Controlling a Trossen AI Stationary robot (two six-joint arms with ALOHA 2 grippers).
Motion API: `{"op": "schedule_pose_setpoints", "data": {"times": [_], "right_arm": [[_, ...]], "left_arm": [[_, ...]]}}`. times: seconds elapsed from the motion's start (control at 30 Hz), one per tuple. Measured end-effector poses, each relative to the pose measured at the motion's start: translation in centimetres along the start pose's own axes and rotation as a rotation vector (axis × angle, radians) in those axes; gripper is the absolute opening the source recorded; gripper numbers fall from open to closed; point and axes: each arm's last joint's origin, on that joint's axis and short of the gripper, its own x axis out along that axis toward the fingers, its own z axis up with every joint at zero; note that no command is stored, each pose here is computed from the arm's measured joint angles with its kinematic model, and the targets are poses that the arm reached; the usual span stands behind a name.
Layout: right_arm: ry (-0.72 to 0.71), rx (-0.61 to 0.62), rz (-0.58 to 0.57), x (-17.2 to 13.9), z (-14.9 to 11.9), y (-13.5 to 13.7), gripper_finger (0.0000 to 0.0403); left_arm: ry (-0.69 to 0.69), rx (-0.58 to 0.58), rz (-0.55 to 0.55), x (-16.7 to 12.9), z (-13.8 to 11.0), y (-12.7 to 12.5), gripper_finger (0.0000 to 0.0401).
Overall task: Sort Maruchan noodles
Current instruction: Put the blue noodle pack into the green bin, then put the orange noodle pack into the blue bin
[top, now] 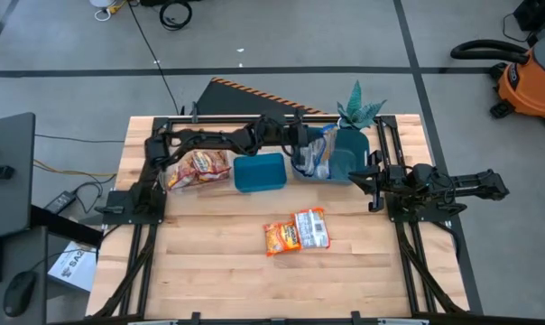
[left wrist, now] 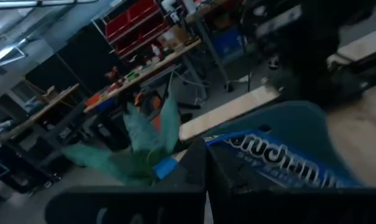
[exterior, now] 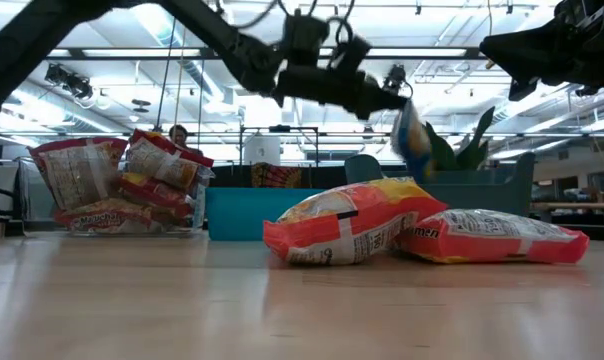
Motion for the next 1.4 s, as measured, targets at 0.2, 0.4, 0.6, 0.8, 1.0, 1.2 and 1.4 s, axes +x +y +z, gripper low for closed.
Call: {"op": "schedule_pose_setpoints", "data": {"times": [0.2,0.4,0.6,0.8,1.0,1.2,1.4], "right_arm": [[-0.001,0.0,0.0,0.0,0.0,0.0,0.0055],[-0.001,0.0,0.0,0.0,0.0,0.0,0.0055],[-0.001,0.0,0.0,0.0,0.0,0.0,0.0055],[-0.001,0.0,-0.001,0.0,0.0,0.0,0.0055],[-0.001,0.0,-0.001,0.0,0.0,0.0,0.0055],[-0.001,0.0,-0.001,0.0,0.0,0.0,0.0055],[-0.001,0.0,-0.001,0.0,0.0,0.0,0.0055]], "left_arm": [[0.051,-0.024,-0.032,0.6,-3.3,-0.2,0.0004],[0.066,0.03,-0.069,0.9,-3.0,-1.5,0.0015],[0.105,0.041,-0.015,1.1,-2.5,-2.2,0.0018],[0.228,-0.009,-0.059,1.8,-0.9,-2.8,0.002],[0.326,-0.018,-0.126,2.3,2.0,-2.9,0.0044],[0.493,-0.063,-0.13,1.8,2.4,-2.0,0.0087],[0.666,-0.106,-0.174,0.7,0.8,-1.1,0.0105]]}}
